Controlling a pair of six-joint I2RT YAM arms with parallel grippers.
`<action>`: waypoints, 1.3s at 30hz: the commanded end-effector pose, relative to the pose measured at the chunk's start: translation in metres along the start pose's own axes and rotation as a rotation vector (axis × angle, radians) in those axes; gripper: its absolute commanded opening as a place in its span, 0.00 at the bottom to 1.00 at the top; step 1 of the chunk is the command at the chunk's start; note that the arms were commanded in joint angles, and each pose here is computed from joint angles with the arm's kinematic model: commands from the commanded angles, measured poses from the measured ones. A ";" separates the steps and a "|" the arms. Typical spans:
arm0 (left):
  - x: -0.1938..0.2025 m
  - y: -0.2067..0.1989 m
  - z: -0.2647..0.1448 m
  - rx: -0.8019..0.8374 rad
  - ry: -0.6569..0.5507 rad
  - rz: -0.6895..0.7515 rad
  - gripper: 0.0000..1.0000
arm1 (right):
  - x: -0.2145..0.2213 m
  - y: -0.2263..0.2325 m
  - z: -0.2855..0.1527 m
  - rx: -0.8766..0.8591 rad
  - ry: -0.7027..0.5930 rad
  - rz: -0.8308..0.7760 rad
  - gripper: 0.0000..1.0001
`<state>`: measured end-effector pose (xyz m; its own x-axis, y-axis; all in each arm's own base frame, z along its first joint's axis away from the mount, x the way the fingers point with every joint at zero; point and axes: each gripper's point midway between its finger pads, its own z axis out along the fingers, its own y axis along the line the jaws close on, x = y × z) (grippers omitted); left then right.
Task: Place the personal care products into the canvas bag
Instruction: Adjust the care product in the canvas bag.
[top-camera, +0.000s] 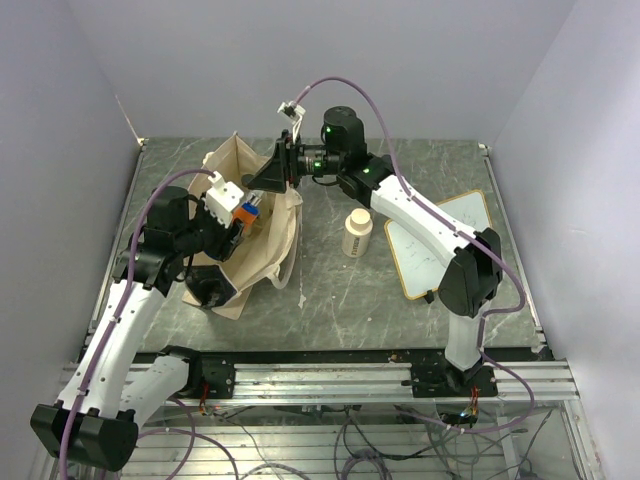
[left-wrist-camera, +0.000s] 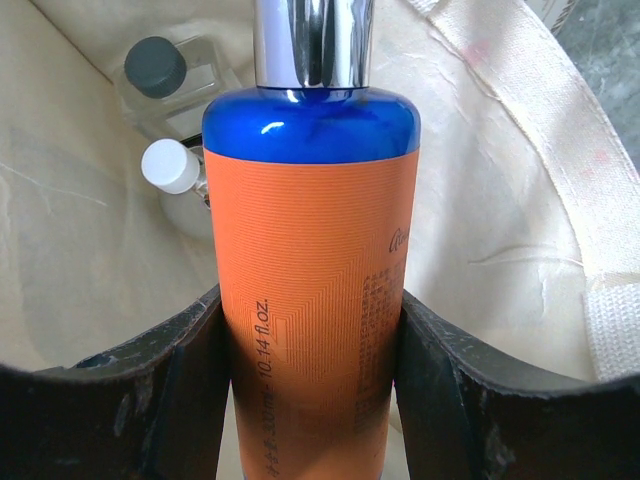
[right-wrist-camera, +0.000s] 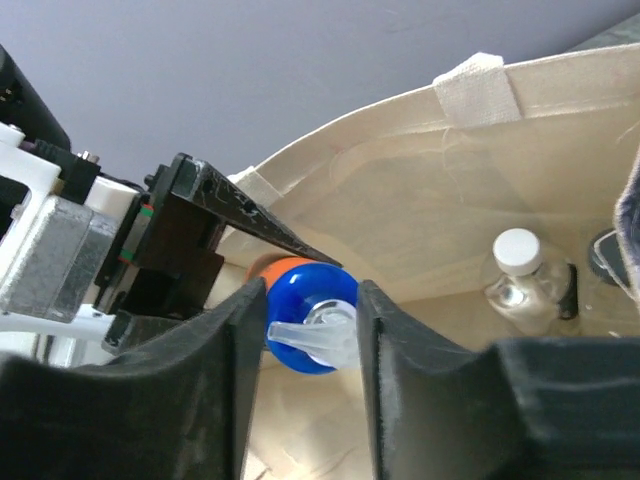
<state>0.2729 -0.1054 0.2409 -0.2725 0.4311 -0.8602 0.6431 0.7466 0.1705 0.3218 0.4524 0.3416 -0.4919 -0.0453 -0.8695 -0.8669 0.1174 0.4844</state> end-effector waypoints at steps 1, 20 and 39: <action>-0.040 -0.002 -0.013 0.028 -0.142 0.036 0.07 | 0.006 0.001 0.001 -0.078 0.016 -0.036 0.51; -0.048 -0.014 -0.013 0.107 -0.168 -0.003 0.07 | 0.032 0.000 -0.021 -0.184 0.117 -0.189 0.61; -0.036 -0.020 -0.008 0.140 -0.141 0.003 0.07 | 0.017 0.009 -0.022 -0.237 0.082 -0.133 0.42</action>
<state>0.2584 -0.1253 0.2429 -0.2814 0.3733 -0.8840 0.7221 0.6891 0.0611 0.3034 0.4325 0.3225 -0.3736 -0.1482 -0.9157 -0.9143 -0.1074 0.3905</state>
